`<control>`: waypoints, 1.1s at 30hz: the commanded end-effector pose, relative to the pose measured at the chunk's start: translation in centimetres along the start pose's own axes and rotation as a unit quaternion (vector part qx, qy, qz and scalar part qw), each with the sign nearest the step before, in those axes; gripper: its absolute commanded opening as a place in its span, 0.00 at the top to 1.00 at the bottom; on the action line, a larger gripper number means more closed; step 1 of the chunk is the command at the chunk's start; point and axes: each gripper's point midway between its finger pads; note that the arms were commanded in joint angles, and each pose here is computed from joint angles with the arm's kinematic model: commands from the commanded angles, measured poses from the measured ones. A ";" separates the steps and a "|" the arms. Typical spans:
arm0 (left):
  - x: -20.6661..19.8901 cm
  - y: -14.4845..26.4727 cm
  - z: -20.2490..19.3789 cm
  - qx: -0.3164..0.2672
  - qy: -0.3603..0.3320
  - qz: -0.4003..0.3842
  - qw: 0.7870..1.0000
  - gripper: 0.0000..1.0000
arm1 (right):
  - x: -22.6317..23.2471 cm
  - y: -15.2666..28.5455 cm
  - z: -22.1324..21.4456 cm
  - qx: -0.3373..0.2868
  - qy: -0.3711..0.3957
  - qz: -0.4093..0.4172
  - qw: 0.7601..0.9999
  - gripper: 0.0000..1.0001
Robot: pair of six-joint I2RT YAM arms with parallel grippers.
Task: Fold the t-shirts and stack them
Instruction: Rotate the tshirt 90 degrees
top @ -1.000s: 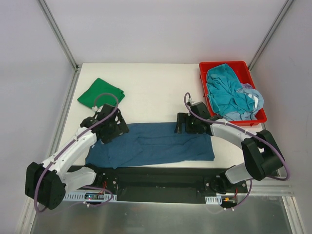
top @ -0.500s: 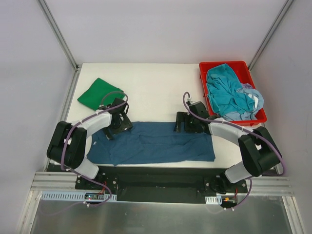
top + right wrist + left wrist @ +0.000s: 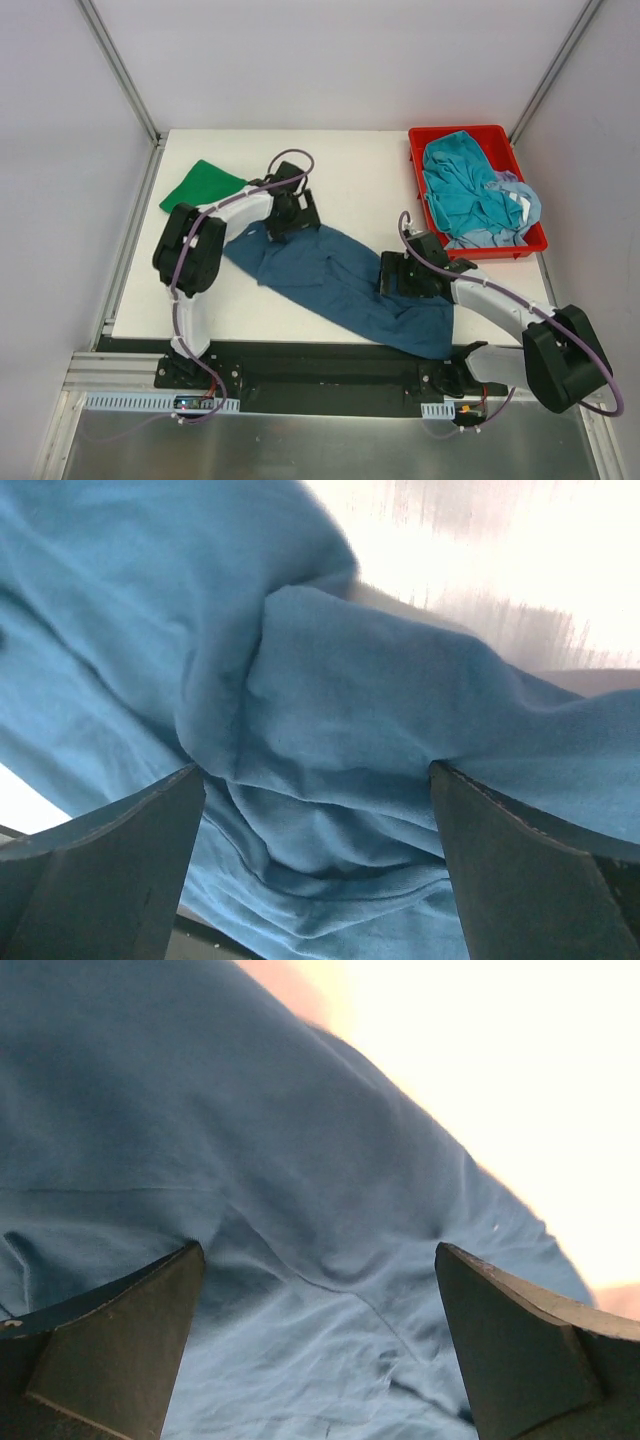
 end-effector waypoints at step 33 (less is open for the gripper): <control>-24.0 -2.7 25.8 -0.241 0.009 -0.345 0.907 0.01 | 16.6 3.0 -0.3 0.014 0.109 0.262 0.959 0.04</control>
Point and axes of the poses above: each gripper's point midway between its finger pads, its own y axis back along the fingers, its own x axis along the line the jaws close on, z = x × y, and after that the axes turned 9 degrees about y, right-handed
